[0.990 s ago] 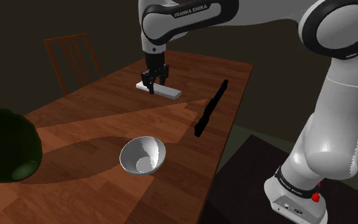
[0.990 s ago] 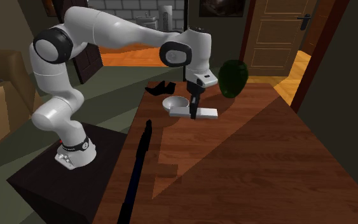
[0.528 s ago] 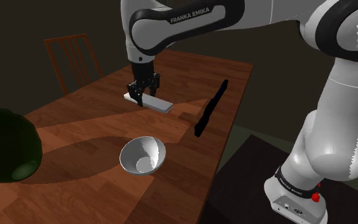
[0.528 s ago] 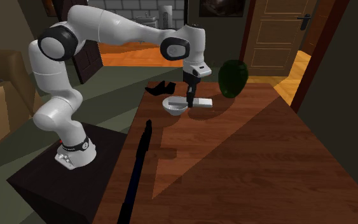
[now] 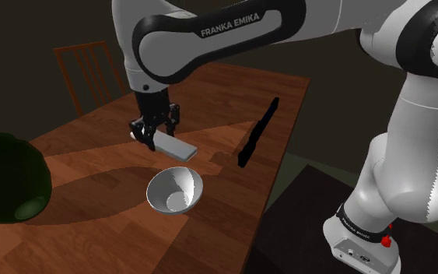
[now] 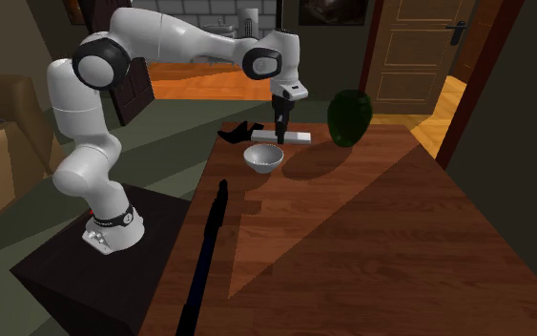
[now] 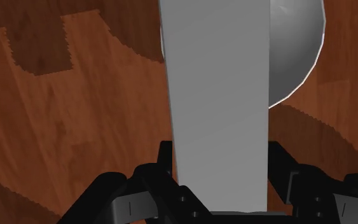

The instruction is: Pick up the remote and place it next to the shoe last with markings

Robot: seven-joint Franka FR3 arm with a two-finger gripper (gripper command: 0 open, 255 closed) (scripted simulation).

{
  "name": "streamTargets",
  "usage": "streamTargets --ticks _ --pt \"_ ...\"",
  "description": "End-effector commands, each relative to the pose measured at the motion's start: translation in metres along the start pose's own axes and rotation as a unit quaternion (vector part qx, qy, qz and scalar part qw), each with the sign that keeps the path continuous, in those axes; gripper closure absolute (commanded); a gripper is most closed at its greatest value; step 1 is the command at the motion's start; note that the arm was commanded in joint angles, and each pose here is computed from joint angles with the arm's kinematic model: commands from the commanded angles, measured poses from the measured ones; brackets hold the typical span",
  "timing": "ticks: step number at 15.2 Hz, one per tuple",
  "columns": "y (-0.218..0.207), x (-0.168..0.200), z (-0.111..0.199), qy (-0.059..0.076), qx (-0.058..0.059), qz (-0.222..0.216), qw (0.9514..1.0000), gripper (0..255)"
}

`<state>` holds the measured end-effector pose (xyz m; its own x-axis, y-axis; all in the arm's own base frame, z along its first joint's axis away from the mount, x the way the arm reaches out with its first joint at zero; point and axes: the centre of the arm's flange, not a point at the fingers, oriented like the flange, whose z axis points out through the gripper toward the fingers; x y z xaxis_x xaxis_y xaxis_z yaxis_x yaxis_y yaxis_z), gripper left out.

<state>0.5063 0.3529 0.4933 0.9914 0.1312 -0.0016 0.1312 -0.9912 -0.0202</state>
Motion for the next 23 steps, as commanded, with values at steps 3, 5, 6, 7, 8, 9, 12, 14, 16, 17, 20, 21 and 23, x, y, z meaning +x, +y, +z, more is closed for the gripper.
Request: streamTargets --ticks 3,5,6,7,8,9,12,14,16,17,20,21,23 --pt "-0.047 -0.019 0.001 0.000 0.000 0.001 1.0000 255" --pt "-0.072 -0.028 0.001 0.000 0.000 0.001 1.0000 255" --pt "-0.084 -0.032 0.002 0.000 0.000 0.001 1.0000 255" --pt "-0.097 -0.036 0.002 0.000 0.000 0.001 1.0000 255" --pt "-0.109 -0.041 0.002 0.000 0.000 0.001 1.0000 255" --pt "-0.122 -0.045 0.002 0.000 0.000 0.001 1.0000 255" --pt "-0.159 -0.058 0.003 0.000 0.000 0.001 1.0000 255" --pt "-0.184 -0.067 0.004 0.000 0.000 0.001 1.0000 255" --pt "-0.209 -0.075 0.004 0.000 0.000 0.001 1.0000 255" --pt "-0.222 -0.079 0.004 0.000 0.000 0.001 1.0000 255" --pt "-0.259 -0.092 0.005 0.000 0.000 0.001 1.0000 255" --pt "-0.272 -0.097 0.005 0.000 0.000 0.001 1.0000 255" --pt "-0.297 -0.105 0.006 0.000 0.000 0.001 1.0000 255"
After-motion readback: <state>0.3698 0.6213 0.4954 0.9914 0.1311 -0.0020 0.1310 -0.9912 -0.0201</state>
